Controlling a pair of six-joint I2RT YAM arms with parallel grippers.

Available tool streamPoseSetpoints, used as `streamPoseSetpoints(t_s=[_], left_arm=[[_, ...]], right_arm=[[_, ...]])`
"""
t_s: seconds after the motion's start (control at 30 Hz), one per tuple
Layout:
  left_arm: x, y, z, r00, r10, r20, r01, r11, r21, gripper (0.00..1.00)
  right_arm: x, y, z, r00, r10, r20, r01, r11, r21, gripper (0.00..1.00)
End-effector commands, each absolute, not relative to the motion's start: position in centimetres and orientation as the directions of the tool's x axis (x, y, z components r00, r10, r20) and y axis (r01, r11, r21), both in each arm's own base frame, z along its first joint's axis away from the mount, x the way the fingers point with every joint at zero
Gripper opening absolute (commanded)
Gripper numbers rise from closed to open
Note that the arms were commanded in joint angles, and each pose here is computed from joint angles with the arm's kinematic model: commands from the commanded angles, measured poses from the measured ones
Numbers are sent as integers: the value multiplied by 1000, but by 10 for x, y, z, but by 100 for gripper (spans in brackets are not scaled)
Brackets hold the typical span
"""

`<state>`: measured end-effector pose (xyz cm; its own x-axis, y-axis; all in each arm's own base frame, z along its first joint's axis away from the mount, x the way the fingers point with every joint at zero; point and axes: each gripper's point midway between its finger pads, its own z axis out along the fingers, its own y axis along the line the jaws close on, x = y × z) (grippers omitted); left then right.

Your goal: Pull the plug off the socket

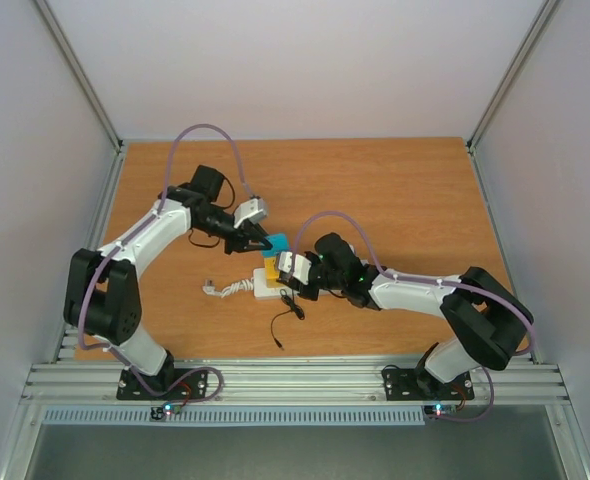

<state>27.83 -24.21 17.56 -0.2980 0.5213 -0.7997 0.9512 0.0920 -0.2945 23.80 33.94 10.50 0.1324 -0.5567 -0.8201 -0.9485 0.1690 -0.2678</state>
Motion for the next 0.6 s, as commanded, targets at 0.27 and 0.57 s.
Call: streamPoseSetpoints(t_s=[0.27, 0.57], left_arm=[[335, -208, 244, -378, 312, -872, 915, 268, -301, 1], [376, -177, 307, -382, 112, -917, 868, 384, -314, 1]], right_arm=[[239, 355, 162, -107, -462, -880, -975, 222, 3, 41], [250, 352, 225, -391, -348, -852, -920, 181, 348, 60]])
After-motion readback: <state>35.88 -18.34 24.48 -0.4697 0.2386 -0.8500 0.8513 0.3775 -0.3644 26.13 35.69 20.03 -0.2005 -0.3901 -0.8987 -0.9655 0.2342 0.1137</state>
